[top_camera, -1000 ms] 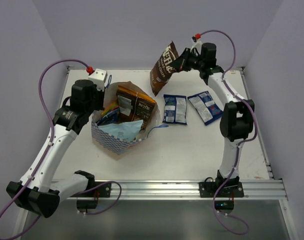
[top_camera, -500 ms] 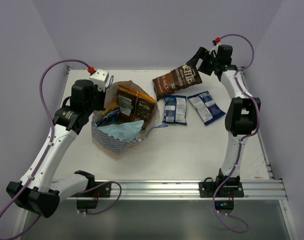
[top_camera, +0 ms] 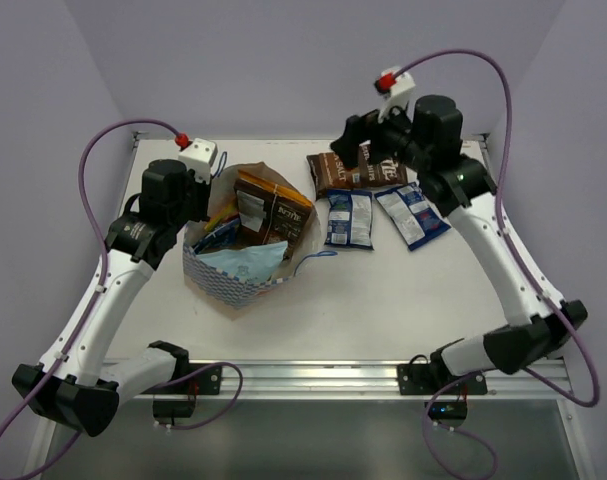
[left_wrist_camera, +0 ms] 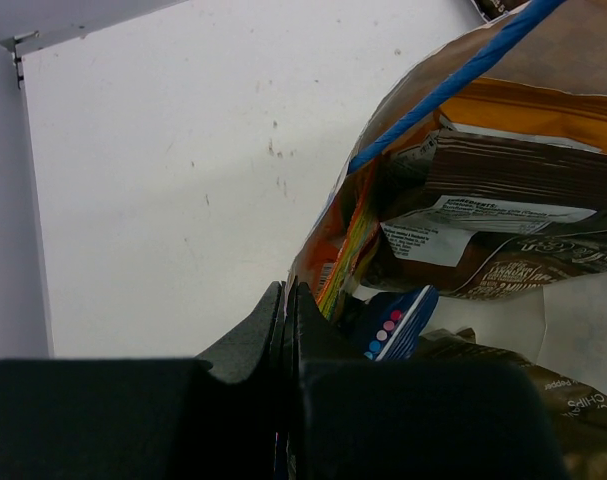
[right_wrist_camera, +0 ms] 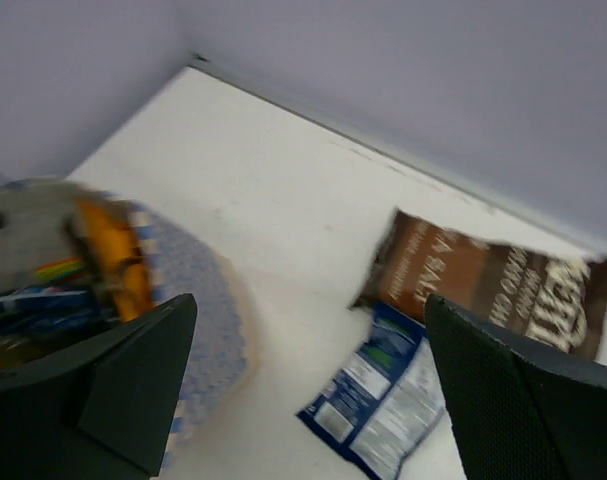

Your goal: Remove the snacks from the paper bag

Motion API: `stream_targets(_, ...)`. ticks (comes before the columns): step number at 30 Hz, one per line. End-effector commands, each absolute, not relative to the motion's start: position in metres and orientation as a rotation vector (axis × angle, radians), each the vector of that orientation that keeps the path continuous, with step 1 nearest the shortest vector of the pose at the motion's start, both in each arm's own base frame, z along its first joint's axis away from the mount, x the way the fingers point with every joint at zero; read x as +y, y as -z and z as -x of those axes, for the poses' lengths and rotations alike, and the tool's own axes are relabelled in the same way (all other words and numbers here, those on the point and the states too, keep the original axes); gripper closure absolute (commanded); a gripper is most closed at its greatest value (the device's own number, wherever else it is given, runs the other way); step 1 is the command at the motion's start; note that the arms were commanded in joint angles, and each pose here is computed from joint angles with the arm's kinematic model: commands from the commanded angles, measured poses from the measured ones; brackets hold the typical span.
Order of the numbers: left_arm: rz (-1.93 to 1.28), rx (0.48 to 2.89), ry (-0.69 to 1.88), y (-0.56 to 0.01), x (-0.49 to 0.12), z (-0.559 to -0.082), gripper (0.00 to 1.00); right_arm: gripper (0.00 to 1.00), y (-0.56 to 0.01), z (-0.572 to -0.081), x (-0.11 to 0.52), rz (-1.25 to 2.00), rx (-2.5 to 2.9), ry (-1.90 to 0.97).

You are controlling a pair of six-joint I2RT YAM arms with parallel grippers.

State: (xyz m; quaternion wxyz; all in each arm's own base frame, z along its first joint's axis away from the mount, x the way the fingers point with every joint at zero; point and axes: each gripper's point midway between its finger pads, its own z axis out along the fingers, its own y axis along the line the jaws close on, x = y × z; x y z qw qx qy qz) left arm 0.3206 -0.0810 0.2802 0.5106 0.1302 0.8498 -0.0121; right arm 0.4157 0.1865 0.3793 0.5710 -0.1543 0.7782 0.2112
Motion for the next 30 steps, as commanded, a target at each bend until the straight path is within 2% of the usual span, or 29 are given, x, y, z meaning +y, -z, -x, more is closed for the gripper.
stream_targets(1,-0.311,1.858,0.055,-0.332,-0.088,-0.332,1.0,0.02,-0.38,-0.347,0.249,0.74,1.701,-0.542)
stream_targets(5,-0.319,1.852,0.071,-0.335,-0.091,-0.333,1.0,0.05,-0.388,-0.285,0.304,0.974,1.577,-0.693)
stream_targets(15,-0.326,1.84,0.089,-0.341,-0.093,-0.331,1.0,0.06,-0.315,-0.224,0.387,1.401,1.675,-0.762)
stream_targets(19,-0.326,1.838,0.093,-0.342,-0.094,-0.33,1.0,0.05,-0.283,-0.215,0.41,1.48,1.721,-0.787)
stream_targets(26,-0.331,1.834,0.098,-0.344,-0.094,-0.329,1.0,0.05,-0.245,-0.228,0.435,1.544,1.765,-0.745)
stream_targets(29,-0.329,1.829,0.107,-0.346,-0.095,-0.328,1.0,0.14,-0.234,-0.229,0.441,1.581,1.769,-0.74)
stream_targets(30,-0.328,1.829,0.105,-0.346,-0.095,-0.328,1.0,0.22,-0.231,-0.227,0.442,1.597,1.764,-0.741)
